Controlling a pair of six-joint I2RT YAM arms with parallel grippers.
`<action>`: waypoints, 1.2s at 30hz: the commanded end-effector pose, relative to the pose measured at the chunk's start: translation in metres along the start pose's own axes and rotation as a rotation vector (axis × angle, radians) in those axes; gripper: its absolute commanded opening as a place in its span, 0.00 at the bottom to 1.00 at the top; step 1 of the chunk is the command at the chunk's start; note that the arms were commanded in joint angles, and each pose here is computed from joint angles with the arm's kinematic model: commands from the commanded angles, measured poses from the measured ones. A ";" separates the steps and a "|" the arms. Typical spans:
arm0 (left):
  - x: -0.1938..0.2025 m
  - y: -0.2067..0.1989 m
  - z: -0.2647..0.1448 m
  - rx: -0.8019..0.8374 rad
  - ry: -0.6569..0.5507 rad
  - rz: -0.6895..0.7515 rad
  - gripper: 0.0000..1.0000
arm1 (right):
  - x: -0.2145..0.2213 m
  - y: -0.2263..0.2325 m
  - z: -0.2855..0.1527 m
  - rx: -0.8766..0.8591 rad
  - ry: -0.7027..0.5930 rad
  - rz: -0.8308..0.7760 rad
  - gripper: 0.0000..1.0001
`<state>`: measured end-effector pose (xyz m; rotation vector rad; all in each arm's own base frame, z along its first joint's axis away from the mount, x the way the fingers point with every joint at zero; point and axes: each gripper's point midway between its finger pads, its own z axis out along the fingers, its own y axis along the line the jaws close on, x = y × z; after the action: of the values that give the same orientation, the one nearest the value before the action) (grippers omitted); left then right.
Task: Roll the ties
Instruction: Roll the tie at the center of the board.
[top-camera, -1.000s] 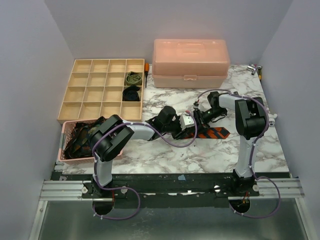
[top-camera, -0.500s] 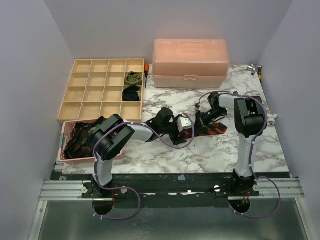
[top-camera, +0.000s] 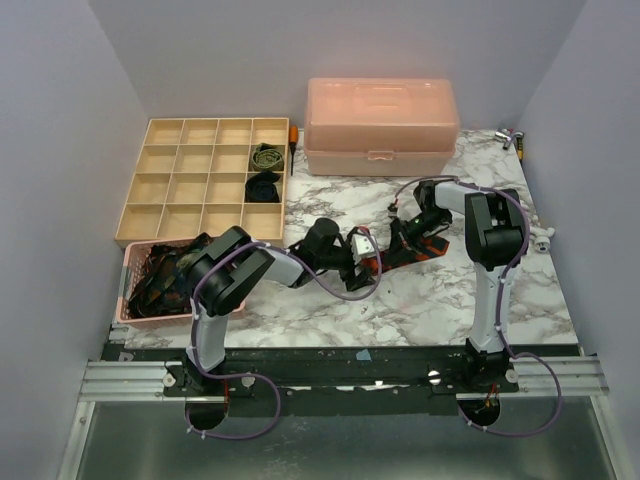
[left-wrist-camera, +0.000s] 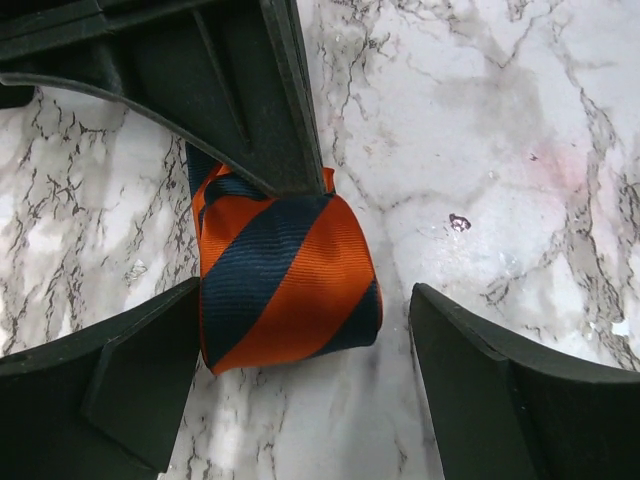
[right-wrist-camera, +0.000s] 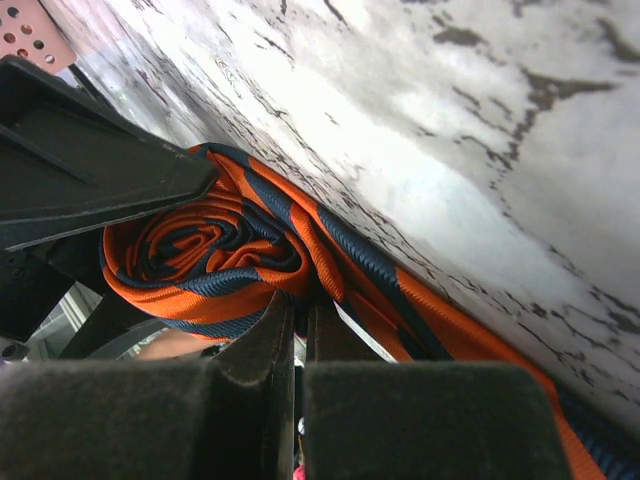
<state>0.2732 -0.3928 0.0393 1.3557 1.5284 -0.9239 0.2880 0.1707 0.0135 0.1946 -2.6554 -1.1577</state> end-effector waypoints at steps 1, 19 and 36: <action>-0.011 0.005 0.017 0.007 -0.044 0.023 0.79 | 0.009 -0.073 0.021 0.239 0.081 0.046 0.00; 0.057 -0.041 -0.017 0.074 0.274 -0.189 0.14 | 0.023 0.028 -0.017 0.035 -0.183 -0.152 0.59; 0.063 -0.032 -0.012 0.039 0.308 -0.205 0.19 | 0.015 0.049 0.005 -0.206 -0.136 -0.102 0.36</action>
<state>0.2551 -0.3909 0.0294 1.4134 1.6795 -0.9305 0.2703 0.1946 0.0471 0.1886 -2.7008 -1.4274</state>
